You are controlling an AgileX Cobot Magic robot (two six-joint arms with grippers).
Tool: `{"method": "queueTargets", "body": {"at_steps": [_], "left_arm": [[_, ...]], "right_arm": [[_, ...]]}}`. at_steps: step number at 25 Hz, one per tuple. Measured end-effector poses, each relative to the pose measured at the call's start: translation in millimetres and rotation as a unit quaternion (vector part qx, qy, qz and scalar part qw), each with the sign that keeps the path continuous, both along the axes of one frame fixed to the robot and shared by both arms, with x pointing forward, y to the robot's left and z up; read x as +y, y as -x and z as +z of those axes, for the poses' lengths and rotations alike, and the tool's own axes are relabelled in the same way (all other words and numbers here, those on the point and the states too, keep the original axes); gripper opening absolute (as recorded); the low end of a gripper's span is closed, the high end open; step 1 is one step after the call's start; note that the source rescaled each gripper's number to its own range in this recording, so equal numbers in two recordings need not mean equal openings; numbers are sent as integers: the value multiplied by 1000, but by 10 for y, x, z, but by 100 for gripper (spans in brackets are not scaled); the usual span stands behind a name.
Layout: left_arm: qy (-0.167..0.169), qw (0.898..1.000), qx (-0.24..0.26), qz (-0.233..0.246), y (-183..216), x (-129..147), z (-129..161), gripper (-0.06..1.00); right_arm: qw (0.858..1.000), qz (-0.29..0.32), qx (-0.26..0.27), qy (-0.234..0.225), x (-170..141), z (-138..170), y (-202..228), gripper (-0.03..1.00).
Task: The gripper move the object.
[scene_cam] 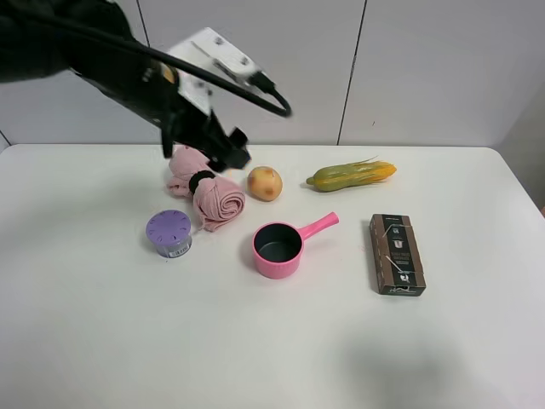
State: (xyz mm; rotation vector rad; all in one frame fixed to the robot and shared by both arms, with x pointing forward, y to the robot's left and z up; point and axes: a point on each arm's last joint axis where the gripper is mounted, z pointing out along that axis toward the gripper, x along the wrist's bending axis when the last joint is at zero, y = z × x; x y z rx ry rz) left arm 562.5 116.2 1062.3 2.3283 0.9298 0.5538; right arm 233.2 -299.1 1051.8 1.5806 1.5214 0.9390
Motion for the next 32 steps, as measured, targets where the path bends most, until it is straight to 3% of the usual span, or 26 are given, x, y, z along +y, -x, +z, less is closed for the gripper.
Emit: {"method": "queueTargets", "body": {"at_steps": [3, 8, 15, 20, 28, 32], "left_arm": [[-4, 997, -33, 71, -153, 556, 206, 99], [-4, 980, -71, 185, -115, 1412, 570, 99], [-14, 954, -77, 290, 525, 2090, 1089, 99], [-17, 940, -68, 334, 1107, 2237, 1355, 99], [12, 939, -92, 330, 1917, 2062, 1629, 99], [23, 939, -103, 328, 2263, 1983, 1551, 99]], "right_arm": [[1000, 0, 0, 0, 0, 0, 0, 100], [1000, 0, 0, 0, 0, 0, 0, 100], [1000, 0, 0, 0, 0, 0, 0, 100], [1000, 0, 0, 0, 0, 0, 0, 100], [1000, 0, 0, 0, 0, 0, 0, 100], [1000, 0, 0, 0, 0, 0, 0, 100]]}}
